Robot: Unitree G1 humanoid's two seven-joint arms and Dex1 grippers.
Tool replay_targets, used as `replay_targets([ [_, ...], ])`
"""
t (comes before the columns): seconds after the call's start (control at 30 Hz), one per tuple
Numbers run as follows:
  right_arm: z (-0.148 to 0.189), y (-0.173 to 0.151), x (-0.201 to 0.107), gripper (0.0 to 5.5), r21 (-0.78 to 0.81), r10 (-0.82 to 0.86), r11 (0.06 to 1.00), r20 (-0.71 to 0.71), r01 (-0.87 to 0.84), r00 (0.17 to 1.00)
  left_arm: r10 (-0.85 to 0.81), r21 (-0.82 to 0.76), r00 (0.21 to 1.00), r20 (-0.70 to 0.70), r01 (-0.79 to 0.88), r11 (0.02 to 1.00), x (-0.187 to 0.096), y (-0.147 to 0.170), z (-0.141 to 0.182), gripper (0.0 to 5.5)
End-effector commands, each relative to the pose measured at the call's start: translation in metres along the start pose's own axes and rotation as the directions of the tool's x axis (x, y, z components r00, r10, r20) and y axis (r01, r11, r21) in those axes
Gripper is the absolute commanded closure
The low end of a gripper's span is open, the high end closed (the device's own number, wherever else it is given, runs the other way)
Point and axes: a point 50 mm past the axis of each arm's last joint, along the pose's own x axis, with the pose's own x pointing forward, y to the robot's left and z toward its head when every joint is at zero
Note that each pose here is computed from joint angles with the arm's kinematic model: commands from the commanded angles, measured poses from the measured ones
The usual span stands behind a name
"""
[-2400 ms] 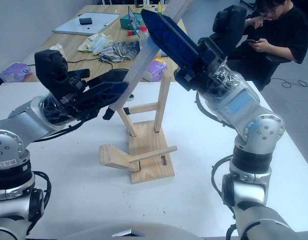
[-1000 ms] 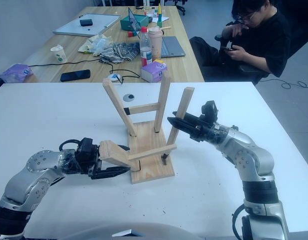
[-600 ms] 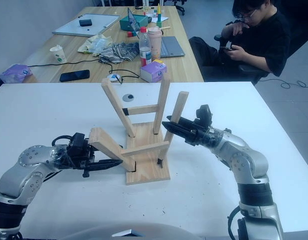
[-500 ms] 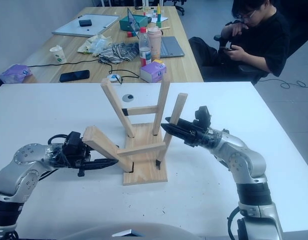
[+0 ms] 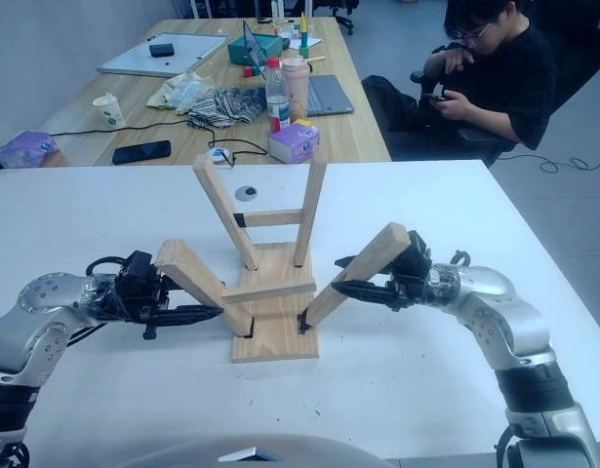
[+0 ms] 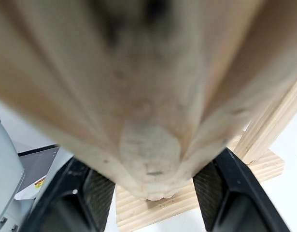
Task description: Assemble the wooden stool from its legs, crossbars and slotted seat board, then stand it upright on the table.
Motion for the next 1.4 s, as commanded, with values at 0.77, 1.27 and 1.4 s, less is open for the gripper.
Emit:
replay_targets([
  [0.77, -0.072, 0.001, 0.004, 3.46, 0.075, 0.046, 0.997, -0.492, -0.010, 0.869, 0.027, -0.077, 0.998, -0.060, -0.031, 0.997, -0.011, -0.004, -0.027, 3.44],
  [1.27, -0.060, -0.008, 0.035, 3.46, 0.018, 0.115, 0.992, -0.549, -0.125, 0.828, 0.007, -0.053, 0.998, -0.057, -0.010, 0.999, -0.005, -0.011, -0.027, 3.44],
  [1.4, -0.058, -0.007, 0.040, 3.46, 0.012, 0.120, 0.991, -0.539, -0.135, 0.834, -0.008, -0.045, 0.996, -0.092, 0.003, 0.999, -0.004, -0.012, -0.030, 3.44],
])
